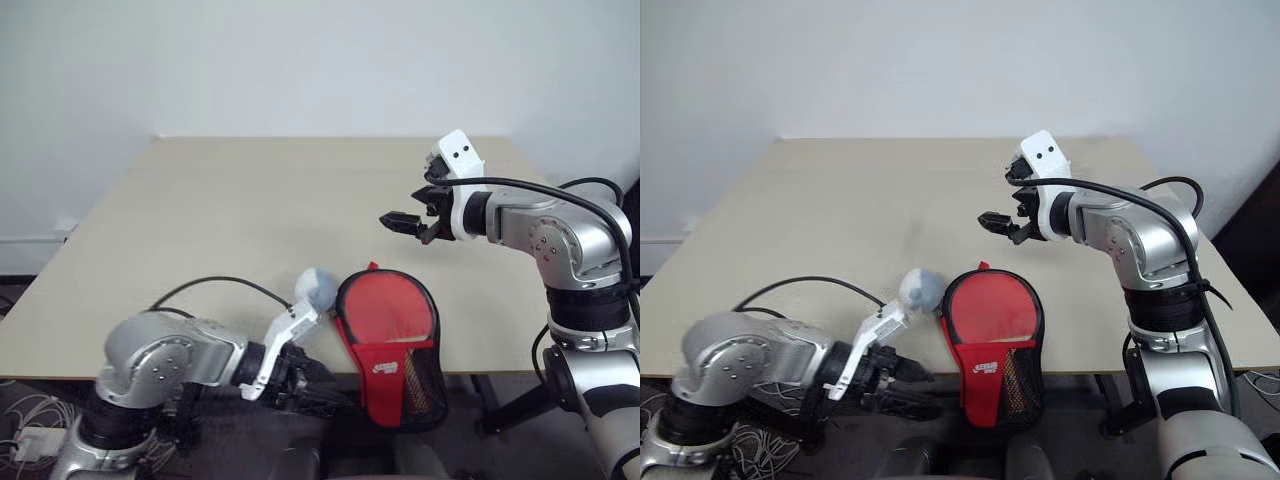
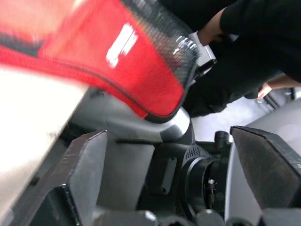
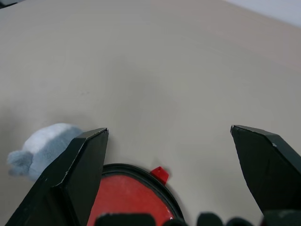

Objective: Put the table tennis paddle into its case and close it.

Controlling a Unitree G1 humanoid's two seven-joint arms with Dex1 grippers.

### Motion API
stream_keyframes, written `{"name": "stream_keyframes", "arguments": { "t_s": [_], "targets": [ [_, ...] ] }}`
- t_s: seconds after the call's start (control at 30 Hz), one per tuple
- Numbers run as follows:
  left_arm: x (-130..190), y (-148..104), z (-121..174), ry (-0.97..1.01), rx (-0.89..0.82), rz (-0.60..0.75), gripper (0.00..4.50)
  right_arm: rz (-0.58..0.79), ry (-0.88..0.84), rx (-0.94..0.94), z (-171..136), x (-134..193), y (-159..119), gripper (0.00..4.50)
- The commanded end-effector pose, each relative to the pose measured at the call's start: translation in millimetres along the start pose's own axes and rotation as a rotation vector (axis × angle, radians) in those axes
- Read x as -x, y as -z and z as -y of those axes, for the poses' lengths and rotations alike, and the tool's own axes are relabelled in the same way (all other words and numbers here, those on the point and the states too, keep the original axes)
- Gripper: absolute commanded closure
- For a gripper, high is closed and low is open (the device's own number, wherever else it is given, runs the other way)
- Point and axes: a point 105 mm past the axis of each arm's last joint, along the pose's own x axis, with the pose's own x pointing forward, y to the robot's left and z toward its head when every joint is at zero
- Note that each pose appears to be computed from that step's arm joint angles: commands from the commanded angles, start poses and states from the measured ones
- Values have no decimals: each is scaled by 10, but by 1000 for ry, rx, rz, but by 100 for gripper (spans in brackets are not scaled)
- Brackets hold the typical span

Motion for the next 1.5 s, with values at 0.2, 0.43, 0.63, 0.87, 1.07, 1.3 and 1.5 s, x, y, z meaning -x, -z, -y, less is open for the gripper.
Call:
{"name": "stream_keyframes", "arguments": {
  "t_s": [0.2, 0.43, 0.63, 0.87, 1.07, 1.3, 1.5],
  "targets": [
    [-354, -688, -96, -100, -353, 268, 5, 64, -53, 108, 23, -159, -379, 0],
    [-714, -720, -343, -163, -383, 365, 5, 70, -76, 143, 23, -335, -463, 0],
    [-805, -714, -398, -217, -422, 382, 94, 62, -91, 147, -5, -417, -422, 0],
    [-954, -525, -412, -231, -441, 348, 348, 61, -93, 151, -28, -435, -417, 0],
    [-1026, -469, -379, -218, -435, 358, 448, 61, -138, 180, -102, -478, -443, 0],
    [-1116, -374, -462, -212, -401, 366, 448, -20, -302, 178, -295, -620, -397, 0],
    [-1180, -257, -574, -243, -419, 323, 448, -134, -449, 215, -498, -743, -290, 0]
  ]
}}
